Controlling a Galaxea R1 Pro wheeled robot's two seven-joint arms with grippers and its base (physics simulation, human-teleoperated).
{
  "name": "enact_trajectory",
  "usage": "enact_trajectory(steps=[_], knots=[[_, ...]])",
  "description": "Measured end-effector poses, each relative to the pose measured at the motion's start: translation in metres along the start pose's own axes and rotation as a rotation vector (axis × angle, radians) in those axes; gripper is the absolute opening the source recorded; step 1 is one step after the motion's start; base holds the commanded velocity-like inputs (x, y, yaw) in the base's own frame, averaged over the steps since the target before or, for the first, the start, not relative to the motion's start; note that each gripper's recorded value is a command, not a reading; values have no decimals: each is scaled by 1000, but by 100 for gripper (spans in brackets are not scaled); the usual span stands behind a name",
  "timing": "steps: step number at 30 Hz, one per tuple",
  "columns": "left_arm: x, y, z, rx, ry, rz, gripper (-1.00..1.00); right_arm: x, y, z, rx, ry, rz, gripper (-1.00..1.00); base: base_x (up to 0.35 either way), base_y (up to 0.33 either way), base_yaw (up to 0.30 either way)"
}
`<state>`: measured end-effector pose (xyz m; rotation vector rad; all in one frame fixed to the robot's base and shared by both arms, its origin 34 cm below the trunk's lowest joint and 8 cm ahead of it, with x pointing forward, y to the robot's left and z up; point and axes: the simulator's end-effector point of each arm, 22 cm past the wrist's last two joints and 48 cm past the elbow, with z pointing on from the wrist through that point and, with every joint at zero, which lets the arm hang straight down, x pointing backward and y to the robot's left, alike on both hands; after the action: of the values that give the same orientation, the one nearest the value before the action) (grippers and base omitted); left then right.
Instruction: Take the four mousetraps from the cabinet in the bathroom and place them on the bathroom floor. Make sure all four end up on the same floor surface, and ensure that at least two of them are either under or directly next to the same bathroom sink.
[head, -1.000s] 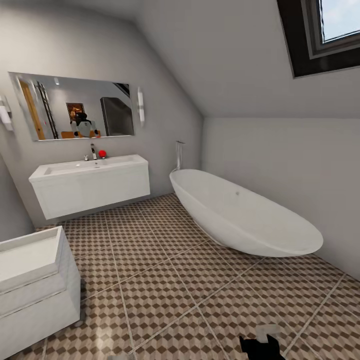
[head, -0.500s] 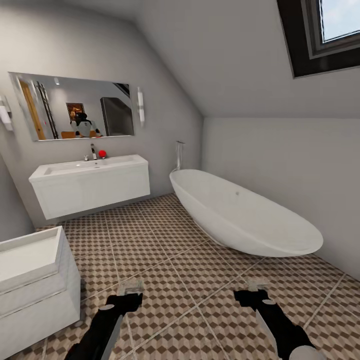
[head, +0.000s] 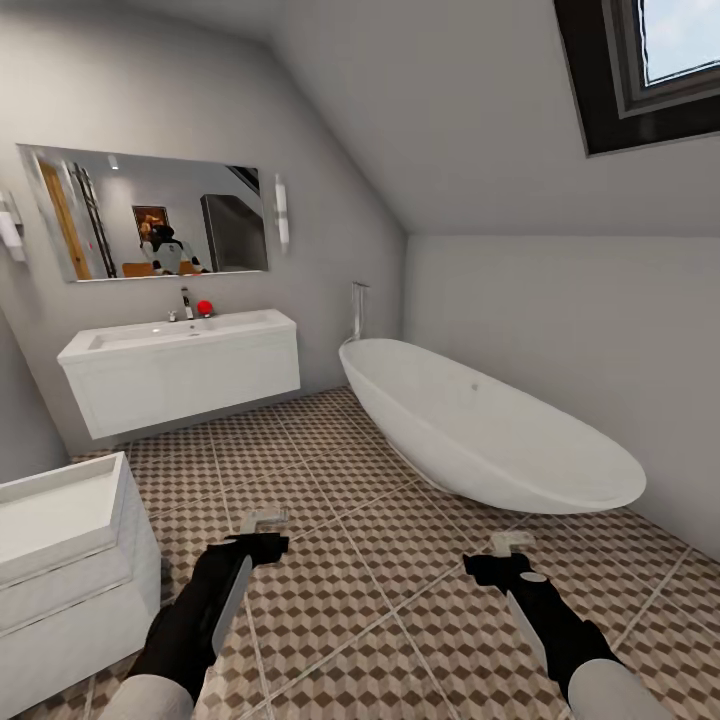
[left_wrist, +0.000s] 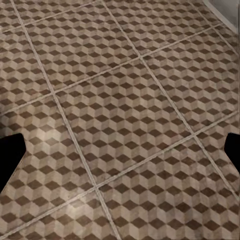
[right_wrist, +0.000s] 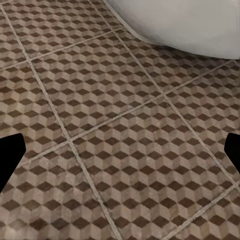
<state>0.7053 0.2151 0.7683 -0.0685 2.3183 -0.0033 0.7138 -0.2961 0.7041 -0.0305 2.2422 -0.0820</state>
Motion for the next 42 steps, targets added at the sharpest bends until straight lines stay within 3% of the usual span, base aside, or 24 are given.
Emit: enact_trajectory(steps=[9, 27, 42], knots=[[-41, 6, -3, -11, -59, 1, 100, -1, -2, 0, 9, -3, 2, 100, 0, 0, -236], [-39, 14, -1, -21, -50, -16, 100, 13, -2, 1, 8, 24, 12, 100, 0, 0, -296], [-37, -1, 0, 3, -50, -25, 100, 25, 0, 2, 2, 49, 17, 100, 0, 0, -285]])
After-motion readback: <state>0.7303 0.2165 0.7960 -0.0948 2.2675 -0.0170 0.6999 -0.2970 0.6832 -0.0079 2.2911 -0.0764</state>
